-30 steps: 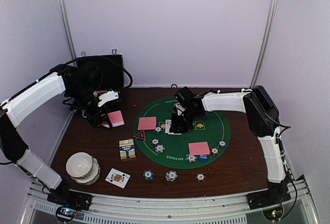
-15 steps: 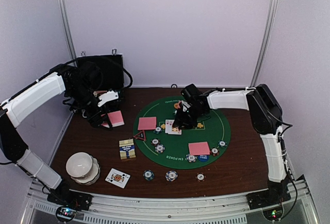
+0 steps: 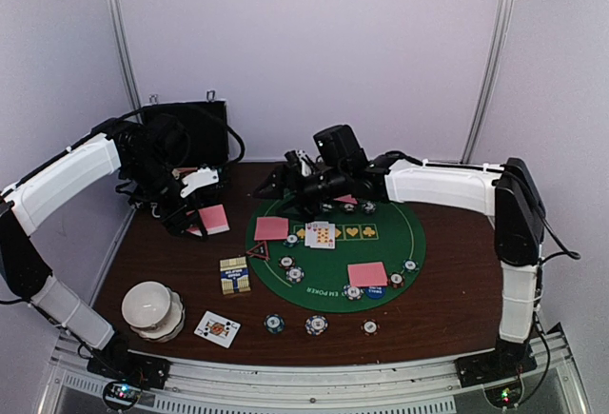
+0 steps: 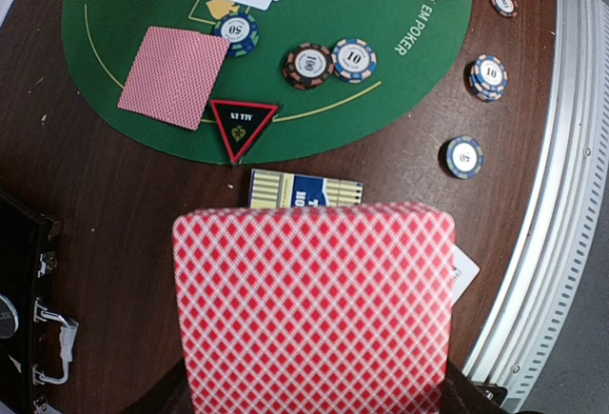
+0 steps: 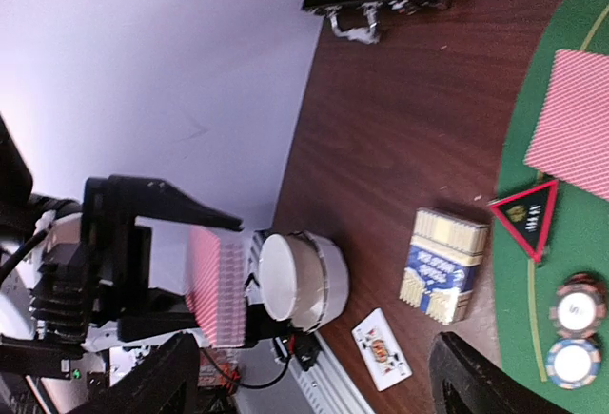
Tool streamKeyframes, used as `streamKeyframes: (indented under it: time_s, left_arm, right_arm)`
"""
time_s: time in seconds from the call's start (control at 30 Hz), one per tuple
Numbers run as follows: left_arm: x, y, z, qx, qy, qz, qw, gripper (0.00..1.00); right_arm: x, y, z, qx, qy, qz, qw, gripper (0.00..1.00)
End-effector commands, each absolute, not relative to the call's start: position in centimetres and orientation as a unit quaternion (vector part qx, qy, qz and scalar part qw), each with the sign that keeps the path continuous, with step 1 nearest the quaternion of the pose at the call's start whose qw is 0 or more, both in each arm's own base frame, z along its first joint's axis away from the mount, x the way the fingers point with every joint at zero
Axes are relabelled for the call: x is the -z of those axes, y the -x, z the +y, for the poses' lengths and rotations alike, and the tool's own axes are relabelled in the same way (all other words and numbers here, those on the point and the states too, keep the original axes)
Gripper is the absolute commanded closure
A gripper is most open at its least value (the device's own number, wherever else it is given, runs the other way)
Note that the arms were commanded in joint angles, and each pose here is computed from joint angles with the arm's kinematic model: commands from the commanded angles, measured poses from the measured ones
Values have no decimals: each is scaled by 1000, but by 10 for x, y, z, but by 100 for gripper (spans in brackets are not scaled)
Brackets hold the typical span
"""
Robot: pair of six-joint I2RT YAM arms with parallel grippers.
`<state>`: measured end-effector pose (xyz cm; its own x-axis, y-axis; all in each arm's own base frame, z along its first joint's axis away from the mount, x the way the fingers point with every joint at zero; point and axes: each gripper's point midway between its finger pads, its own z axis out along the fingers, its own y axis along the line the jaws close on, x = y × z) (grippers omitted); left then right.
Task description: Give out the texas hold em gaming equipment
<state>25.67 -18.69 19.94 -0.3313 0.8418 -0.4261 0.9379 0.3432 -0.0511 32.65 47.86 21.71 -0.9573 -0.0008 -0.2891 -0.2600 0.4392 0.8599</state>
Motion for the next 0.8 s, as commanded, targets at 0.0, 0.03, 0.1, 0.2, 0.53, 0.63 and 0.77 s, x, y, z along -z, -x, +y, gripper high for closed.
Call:
streamKeyframes:
  time_s: [0.0,0.03,0.1,0.2,0.53,0.63,0.77]
  left_arm:
    - [-212,-263,-194,153,-559,792,190,100]
    - [-212,-263,-194,154,-559,792,190,100]
    - [-213,-263,-194,155,-559,792,191,100]
    - [-214,-263,-195,156,-558,792,193,100]
    - [-216,-262,-196,160,-558,791,195,100]
    - [-217,-262,-196,160,-558,790,196,100]
    - [-217,-261,-196,160,-558,790,196,100]
  right_arm:
    - [-248,-296,515,-597,94,793,74,13]
    - [-253,-292,521,-607,101,785,73,12]
    - [-254,-283,531,-613,108,780,62,12]
    - [-251,-274,543,-621,113,774,46,12]
    - [-242,-264,564,-620,126,774,27,12]
    - [-236,-265,572,-622,124,773,18,13]
    - [-230,-266,581,-623,121,773,8,14]
